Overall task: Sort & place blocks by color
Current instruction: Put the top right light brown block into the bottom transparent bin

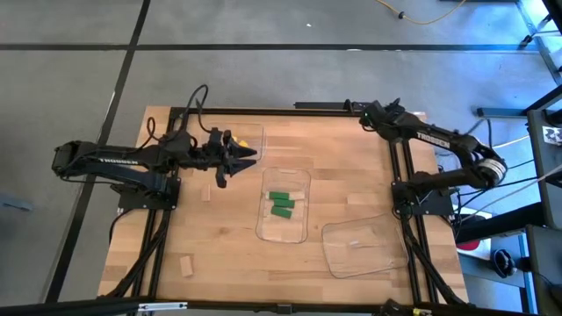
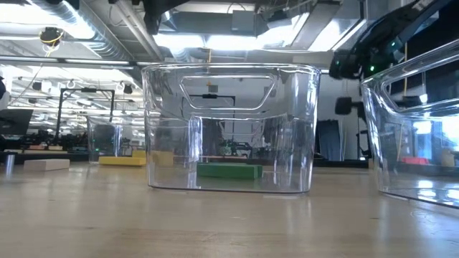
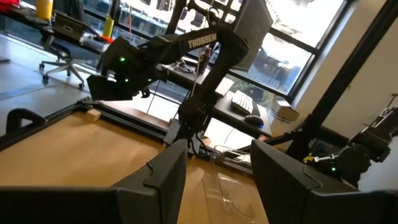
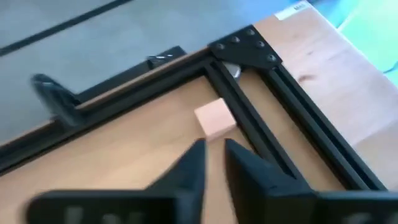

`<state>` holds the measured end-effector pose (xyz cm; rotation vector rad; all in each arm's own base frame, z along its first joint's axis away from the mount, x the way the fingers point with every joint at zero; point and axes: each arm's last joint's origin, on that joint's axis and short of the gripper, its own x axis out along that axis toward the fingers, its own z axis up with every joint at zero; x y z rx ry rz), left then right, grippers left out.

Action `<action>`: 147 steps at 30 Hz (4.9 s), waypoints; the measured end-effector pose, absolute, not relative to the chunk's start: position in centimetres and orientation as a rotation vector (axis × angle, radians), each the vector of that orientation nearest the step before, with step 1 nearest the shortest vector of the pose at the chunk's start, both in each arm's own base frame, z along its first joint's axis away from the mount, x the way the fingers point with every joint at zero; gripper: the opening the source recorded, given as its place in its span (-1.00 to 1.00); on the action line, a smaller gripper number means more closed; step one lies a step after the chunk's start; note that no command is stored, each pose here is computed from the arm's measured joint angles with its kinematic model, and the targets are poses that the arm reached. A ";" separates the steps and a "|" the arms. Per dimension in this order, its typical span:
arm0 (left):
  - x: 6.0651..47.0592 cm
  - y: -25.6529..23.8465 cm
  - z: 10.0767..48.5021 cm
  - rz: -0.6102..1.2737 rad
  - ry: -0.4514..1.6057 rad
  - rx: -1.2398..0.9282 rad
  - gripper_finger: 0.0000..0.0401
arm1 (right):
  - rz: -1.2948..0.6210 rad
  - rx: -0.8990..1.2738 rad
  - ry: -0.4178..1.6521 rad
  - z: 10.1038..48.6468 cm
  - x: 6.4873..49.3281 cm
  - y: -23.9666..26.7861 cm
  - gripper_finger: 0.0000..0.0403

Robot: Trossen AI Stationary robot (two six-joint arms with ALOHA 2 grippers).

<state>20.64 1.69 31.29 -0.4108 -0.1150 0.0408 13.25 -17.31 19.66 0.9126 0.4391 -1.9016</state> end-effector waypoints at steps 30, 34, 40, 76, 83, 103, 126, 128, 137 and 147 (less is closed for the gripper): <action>20.6 1.5 31.2 -0.031 -0.088 -0.405 -0.16 | -2.041 1.019 0.502 11.9 15.1 -20.7 -1.00; 20.6 1.5 31.2 -0.031 -0.088 -0.401 -0.16 | -1.933 1.016 0.602 12.1 15.7 -20.2 -1.00; 20.6 1.5 31.2 -0.029 -0.089 -0.401 -0.16 | -1.744 1.006 0.654 13.5 17.5 -18.5 -1.00; 20.6 1.5 31.1 -0.030 -0.082 -0.409 -0.16 | -2.024 1.160 0.321 14.0 13.0 -22.1 -1.00; 20.7 1.5 30.5 -0.018 -0.022 -0.414 -0.16 | -1.957 1.304 0.375 14.5 12.5 -22.4 -1.00; 20.7 1.5 30.3 -0.010 0.005 -0.417 -0.16 | -1.787 1.058 0.298 21.8 14.5 -28.6 -1.00; 20.7 1.5 30.1 -0.001 0.018 -0.439 -0.16 | -1.780 1.154 1.182 16.0 10.3 -32.2 -1.00; 20.7 1.5 30.1 -0.001 0.018 -0.439 -0.16 | -1.760 1.154 1.213 15.2 10.2 -32.5 -1.00; 20.7 1.5 30.1 -0.001 0.018 -0.439 -0.16 | -1.661 1.115 1.229 13.8 11.7 -32.9 -1.00; 20.7 1.6 30.1 0.018 0.014 -0.439 -0.16 | -1.423 1.072 1.249 14.0 15.3 -31.7 -1.00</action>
